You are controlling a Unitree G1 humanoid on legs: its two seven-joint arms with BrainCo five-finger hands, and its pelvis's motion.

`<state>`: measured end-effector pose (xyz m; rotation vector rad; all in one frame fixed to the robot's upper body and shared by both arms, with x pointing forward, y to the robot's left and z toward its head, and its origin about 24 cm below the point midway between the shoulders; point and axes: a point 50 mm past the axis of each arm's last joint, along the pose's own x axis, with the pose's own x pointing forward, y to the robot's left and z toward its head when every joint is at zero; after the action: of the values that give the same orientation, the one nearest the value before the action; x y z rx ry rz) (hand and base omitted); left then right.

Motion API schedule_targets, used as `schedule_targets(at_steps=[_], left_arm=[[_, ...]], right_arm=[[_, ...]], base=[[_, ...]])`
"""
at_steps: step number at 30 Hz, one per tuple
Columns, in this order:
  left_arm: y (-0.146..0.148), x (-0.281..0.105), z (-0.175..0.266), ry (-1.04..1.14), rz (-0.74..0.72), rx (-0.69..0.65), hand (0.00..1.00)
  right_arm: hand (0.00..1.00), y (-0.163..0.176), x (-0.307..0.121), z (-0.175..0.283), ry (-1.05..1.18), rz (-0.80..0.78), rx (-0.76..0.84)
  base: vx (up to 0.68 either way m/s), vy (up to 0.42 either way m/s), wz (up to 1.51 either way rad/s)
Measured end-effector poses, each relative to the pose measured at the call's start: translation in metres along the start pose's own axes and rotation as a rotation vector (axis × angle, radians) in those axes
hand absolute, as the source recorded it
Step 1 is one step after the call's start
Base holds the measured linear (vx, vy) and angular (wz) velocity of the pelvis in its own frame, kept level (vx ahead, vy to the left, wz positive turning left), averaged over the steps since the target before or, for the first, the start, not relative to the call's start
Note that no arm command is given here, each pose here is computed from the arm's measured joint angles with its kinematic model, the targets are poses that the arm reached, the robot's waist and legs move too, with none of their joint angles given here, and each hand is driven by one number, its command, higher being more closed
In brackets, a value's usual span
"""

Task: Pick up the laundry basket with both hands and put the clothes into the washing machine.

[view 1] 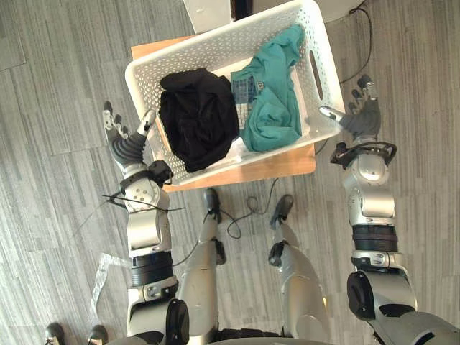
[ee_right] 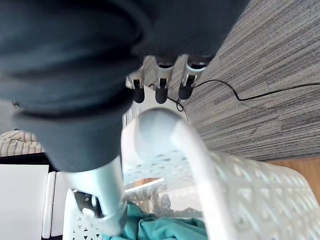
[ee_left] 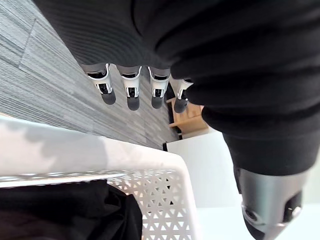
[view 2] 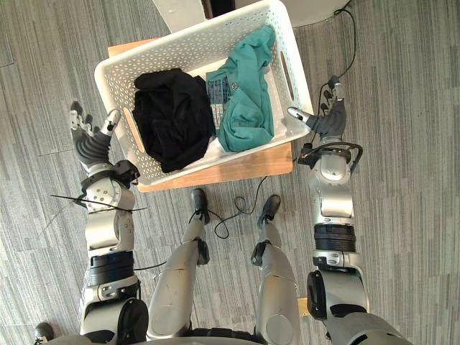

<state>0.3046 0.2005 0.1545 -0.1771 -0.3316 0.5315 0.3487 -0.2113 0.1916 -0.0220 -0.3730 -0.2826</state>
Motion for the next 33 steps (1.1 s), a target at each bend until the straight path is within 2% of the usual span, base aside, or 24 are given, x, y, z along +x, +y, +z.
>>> schedule_targets(at_steps=[10,14,22,33], left_arm=[[-0.014,0.000,-0.017,0.098,-0.057,-0.037,0.00],[-0.021,0.016,-0.029,0.171,-0.119,-0.037,0.00],[-0.029,0.040,-0.025,0.205,-0.153,-0.069,0.00],[-0.036,0.052,-0.019,0.198,-0.230,-0.012,0.00]], right_arm=[[0.00,0.004,-0.002,0.007,-0.029,0.002,0.023],[0.00,0.014,-0.003,0.015,-0.061,0.040,0.021],[0.00,0.028,-0.002,0.031,-0.116,0.071,0.047],[0.00,0.040,0.010,0.058,-0.178,0.111,0.092]], base=[[0.00,0.000,0.00],[0.00,-0.005,-0.05],[0.00,-0.006,-0.05],[-0.01,-0.007,-0.02]])
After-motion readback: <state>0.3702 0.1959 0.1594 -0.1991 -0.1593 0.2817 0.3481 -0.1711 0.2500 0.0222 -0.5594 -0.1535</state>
